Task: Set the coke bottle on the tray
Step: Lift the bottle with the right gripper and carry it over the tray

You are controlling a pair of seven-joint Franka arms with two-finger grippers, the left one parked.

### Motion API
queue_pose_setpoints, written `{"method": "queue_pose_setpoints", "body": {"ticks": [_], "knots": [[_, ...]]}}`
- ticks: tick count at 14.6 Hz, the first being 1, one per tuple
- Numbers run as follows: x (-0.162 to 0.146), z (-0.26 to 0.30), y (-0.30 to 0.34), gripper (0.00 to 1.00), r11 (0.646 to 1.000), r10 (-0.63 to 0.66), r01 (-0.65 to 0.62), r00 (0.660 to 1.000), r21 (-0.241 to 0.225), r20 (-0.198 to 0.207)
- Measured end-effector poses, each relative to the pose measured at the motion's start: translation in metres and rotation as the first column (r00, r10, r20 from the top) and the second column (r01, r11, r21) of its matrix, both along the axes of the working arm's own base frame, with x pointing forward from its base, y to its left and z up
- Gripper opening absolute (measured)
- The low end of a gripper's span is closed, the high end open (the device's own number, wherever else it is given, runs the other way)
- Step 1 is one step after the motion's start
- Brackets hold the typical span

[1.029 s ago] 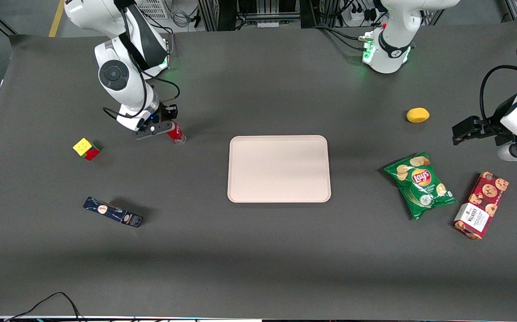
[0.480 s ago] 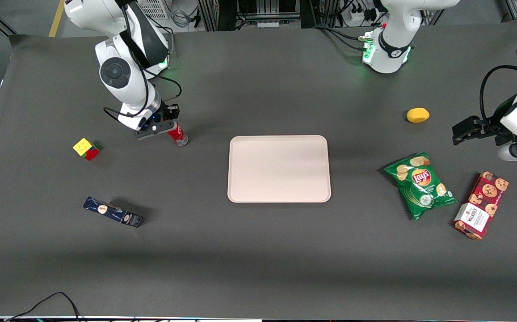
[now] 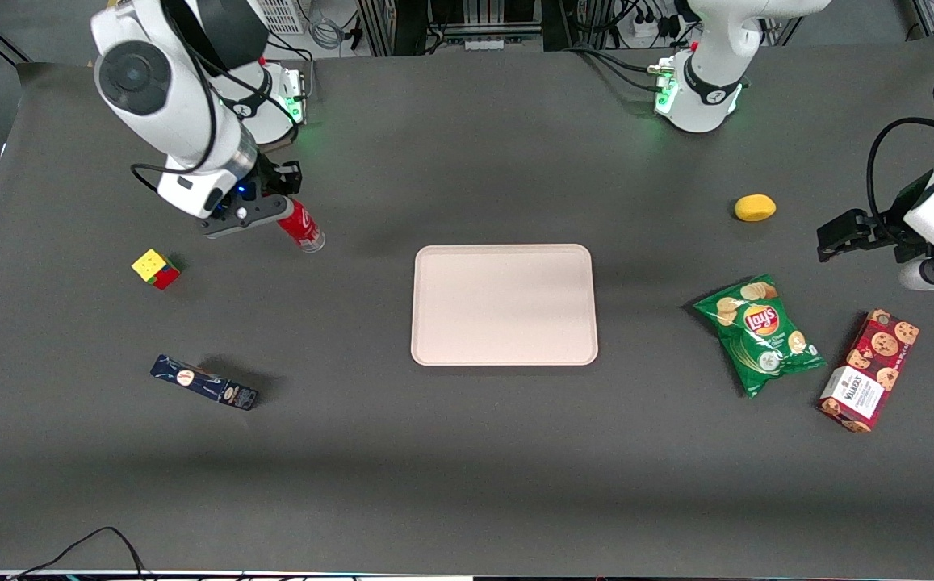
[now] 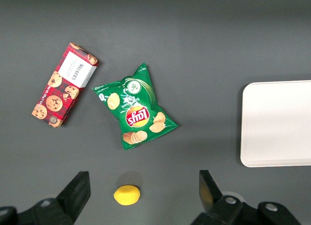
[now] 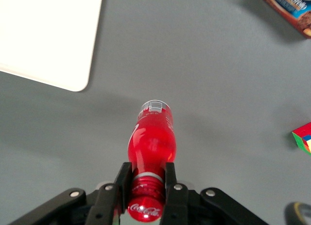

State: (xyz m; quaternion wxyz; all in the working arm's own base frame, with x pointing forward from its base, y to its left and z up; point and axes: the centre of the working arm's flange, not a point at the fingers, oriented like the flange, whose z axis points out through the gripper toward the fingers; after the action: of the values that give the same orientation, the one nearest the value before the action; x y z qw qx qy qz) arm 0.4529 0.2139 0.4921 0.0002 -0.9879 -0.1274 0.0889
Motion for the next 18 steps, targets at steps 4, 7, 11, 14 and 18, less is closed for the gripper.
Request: {"method": "queue_pose_setpoints", "body": {"ticks": [4,7,11,14,18], "knots": [[0.007,0.043,0.003,0.32,1.0,-0.005,0.004,1.0,0.023,0.021],[0.012,0.052,0.01,0.32,0.999,-0.042,0.041,0.998,0.027,0.037],[0.005,0.068,0.07,0.32,0.991,-0.126,0.123,0.991,0.053,0.05],[-0.015,0.065,0.13,0.32,0.983,-0.18,0.178,0.983,0.04,0.041],[-0.011,0.028,0.187,0.32,0.982,-0.186,0.185,0.982,0.037,0.026]]}}
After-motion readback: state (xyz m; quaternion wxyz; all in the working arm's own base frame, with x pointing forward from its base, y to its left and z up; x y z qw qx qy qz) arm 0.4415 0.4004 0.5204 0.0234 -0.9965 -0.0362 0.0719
